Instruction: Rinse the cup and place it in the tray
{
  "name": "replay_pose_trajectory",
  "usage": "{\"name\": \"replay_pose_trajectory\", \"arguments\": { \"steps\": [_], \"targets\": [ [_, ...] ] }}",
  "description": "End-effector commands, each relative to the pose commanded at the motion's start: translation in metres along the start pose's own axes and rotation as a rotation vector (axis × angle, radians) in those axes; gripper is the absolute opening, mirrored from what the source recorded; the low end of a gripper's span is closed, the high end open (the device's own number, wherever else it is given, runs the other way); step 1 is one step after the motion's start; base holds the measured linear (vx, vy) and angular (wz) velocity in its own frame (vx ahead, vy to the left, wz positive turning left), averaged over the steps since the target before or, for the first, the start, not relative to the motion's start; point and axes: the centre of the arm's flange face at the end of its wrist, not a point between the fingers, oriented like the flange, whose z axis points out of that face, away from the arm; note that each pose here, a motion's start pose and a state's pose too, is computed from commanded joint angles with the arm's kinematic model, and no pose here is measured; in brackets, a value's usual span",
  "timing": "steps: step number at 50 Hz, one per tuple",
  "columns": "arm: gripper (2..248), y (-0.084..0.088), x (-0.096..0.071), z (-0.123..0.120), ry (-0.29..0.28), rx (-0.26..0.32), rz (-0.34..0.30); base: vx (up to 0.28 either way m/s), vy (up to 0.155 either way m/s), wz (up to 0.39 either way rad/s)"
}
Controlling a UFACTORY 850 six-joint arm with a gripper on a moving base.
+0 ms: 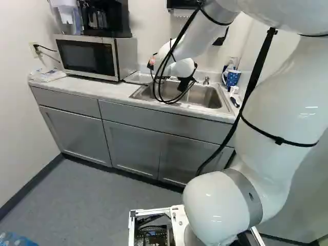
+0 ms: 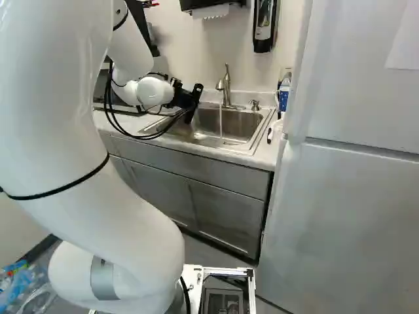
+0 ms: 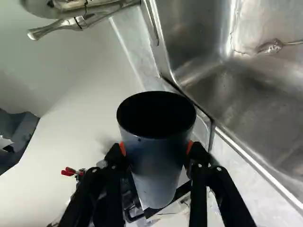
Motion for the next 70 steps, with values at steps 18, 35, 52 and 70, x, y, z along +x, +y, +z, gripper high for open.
{"name": "replay_pose_trajectory", "arguments": {
  "steps": [18,35,52,70],
  "targets": [
    [126,0.0000,0.0000,0.0000,0.000,0.000,-0.186,0.000,0.000,0.000],
    [126,0.0000,0.0000,0.0000,0.000,0.000,-0.364,0.000,0.000,0.000],
    [126,0.0000,0.0000,0.0000,0.000,0.000,-0.543,0.000,0.000,0.000],
    [126,0.0000,0.0000,0.0000,0.000,0.000,-0.732,0.000,0.000,0.000]
  ]
}}
